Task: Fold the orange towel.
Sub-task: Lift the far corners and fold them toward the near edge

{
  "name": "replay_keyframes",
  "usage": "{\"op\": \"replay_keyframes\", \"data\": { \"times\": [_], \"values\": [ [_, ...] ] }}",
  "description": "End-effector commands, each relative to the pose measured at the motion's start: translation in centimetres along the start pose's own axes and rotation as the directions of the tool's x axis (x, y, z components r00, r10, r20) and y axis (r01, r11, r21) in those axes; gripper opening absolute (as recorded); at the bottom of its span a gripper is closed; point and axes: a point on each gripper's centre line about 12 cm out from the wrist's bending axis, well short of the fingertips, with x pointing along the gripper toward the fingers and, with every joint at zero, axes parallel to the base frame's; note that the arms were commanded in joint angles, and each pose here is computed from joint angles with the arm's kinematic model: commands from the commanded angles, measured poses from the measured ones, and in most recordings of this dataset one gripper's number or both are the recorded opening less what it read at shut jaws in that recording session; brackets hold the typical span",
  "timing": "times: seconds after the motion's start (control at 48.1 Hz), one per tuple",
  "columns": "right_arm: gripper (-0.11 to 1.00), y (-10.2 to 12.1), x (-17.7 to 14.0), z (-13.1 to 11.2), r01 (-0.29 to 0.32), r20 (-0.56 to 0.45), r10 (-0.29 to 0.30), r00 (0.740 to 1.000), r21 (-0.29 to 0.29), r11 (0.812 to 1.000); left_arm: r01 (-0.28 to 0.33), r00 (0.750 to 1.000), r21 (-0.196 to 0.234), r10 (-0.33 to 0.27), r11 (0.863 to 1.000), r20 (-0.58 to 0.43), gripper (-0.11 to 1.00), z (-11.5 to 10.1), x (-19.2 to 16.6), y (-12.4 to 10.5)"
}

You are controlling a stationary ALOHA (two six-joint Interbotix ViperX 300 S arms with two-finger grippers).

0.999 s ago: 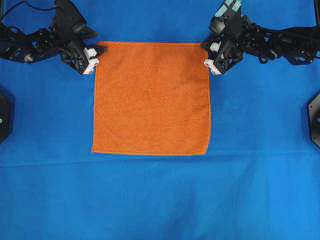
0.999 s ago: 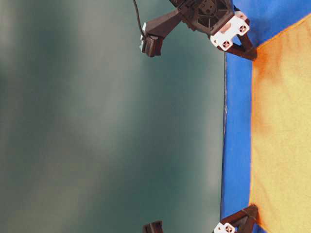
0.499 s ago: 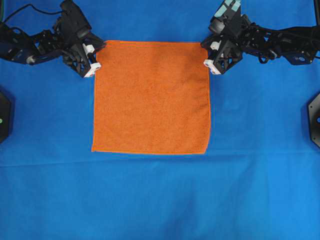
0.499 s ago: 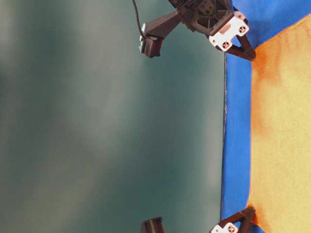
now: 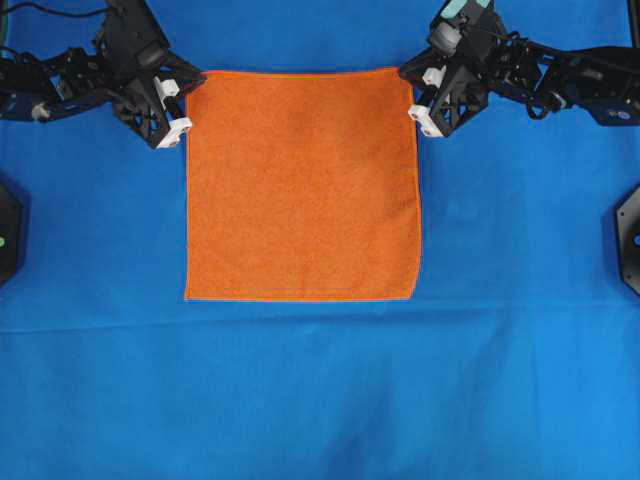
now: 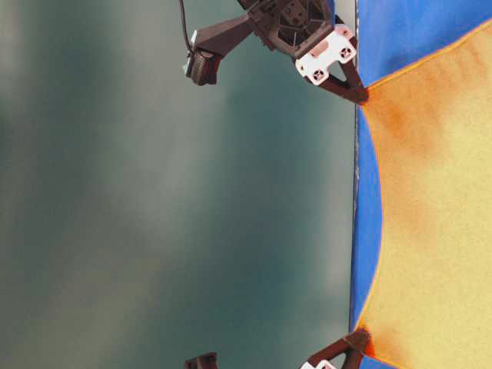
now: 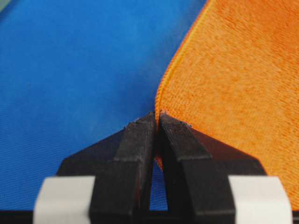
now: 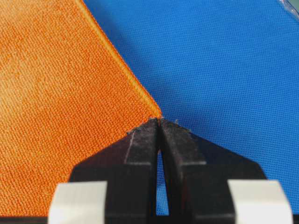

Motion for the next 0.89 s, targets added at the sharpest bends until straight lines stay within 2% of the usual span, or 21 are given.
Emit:
{"op": "replay_keyframes", "data": {
  "times": [0.0, 0.104, 0.25, 0.395, 0.479, 0.603, 0.874],
  "values": [
    [0.01, 0.3, -0.5, 1.1, -0.007, 0.035, 0.007, 0.999, -0.002, 1.000, 0.022, 0.999, 0.017, -0.022, 1.000, 0.031, 0.01, 1.0, -0.6, -0.9],
    [0.01, 1.1, -1.0, 0.7, -0.025, 0.016, 0.025, 1.000, -0.008, 1.000, 0.059, 0.998, 0.046, -0.059, 0.997, 0.009, 0.01, 0.9, -1.3, -2.2],
    [0.01, 3.5, -2.7, 0.1, -0.080, -0.013, 0.079, 0.997, -0.039, 0.996, 0.126, 0.992, 0.082, -0.123, 0.989, -0.041, 0.01, 0.5, -2.8, -4.4],
    [0.01, 6.5, -4.8, -0.4, -0.157, -0.030, 0.155, 0.987, -0.082, 0.984, 0.204, 0.978, 0.134, -0.198, 0.970, -0.059, 0.01, -0.1, -5.0, -6.9],
    [0.01, 8.6, -6.2, -0.8, -0.214, -0.041, 0.210, 0.977, -0.115, 0.970, 0.256, 0.967, 0.163, -0.249, 0.953, -0.062, 0.01, -0.5, -6.2, -8.5],
    [0.01, 11.2, -7.8, -1.6, -0.286, -0.060, 0.280, 0.958, -0.145, 0.947, 0.324, 0.946, 0.169, -0.319, 0.931, -0.058, 0.01, -1.2, -7.8, -10.6],
    [0.01, 14.9, -9.4, -3.6, -0.383, -0.133, 0.367, 0.921, -0.123, 0.915, 0.461, 0.886, 0.109, -0.450, 0.881, -0.109, 0.01, -2.8, -10.1, -15.0]
  ]
}}
